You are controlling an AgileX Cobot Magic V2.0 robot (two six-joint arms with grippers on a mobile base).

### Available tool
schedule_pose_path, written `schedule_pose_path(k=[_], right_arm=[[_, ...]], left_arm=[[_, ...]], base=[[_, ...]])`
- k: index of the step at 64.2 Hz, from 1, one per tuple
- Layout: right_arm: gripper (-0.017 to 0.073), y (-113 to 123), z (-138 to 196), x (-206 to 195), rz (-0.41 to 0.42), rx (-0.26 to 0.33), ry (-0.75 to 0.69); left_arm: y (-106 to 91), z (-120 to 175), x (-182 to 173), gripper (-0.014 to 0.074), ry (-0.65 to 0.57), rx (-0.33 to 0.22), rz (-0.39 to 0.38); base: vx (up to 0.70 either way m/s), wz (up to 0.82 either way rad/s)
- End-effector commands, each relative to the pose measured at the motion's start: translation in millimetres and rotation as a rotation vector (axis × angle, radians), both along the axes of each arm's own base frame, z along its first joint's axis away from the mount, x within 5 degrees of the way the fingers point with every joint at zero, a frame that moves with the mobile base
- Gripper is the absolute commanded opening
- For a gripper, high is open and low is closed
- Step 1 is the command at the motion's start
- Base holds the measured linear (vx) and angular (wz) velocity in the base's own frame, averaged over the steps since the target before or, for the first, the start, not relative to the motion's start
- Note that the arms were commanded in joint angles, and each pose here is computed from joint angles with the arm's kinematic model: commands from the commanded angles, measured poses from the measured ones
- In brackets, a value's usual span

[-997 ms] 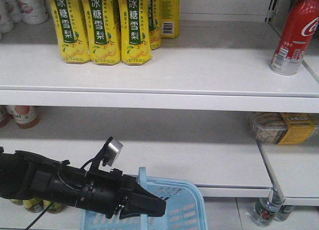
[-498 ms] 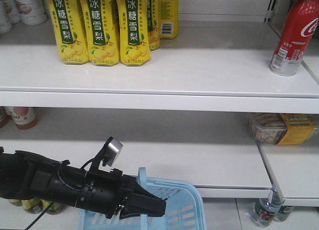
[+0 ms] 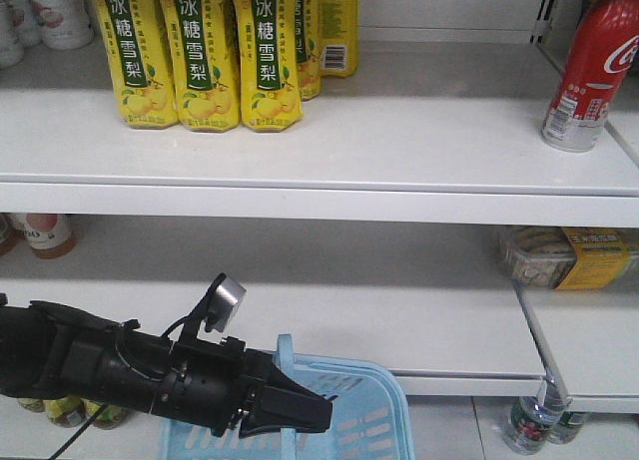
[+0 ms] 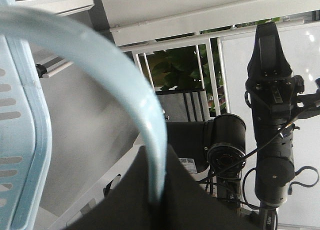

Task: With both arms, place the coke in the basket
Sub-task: 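Align the base in front of the shelf holding the Coca-Cola can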

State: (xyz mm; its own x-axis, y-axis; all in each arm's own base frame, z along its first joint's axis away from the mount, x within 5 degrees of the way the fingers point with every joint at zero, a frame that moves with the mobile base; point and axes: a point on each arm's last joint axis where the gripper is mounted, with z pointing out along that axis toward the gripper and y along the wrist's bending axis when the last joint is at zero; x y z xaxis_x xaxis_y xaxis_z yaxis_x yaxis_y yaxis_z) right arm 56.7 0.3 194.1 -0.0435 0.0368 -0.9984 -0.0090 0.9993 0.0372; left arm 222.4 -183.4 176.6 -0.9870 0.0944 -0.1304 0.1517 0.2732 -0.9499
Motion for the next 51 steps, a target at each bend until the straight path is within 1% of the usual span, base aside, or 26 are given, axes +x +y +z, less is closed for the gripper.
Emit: schedule_pose_path(k=[1, 29, 35, 40, 45, 51], right_arm=[[-0.0010, 0, 5, -1, 0.000, -0.009, -0.077], [-0.0010, 0, 5, -1, 0.000, -0.010, -0.082], [-0.0010, 0, 10, -1, 0.003, -0.026, -0.130], [-0.0010, 1, 15, -2, 0.008, 0.014, -0.185], [-0.0010, 1, 22, -3, 0.010, 0.006, -0.228], [-0.0010, 1, 34, -5, 0.007, 0.006, -0.227]], left_arm=[[-3.2, 29, 0, -0.0006, -0.022, -0.160, 0.018], [-3.2, 29, 0, -0.0006, -0.022, -0.160, 0.018], [-3.2, 29, 0, -0.0006, -0.022, -0.160, 0.018], [-3.2, 29, 0, -0.0006, -0.022, -0.160, 0.018], [-3.2, 29, 0, -0.0006, -0.022, -0.160, 0.018], [-3.2, 29, 0, -0.0006, -0.022, -0.160, 0.018]], base=[[0.00, 0.00], [0.00, 0.00], [0.00, 0.00], [0.00, 0.00], [0.00, 0.00], [0.00, 0.00]])
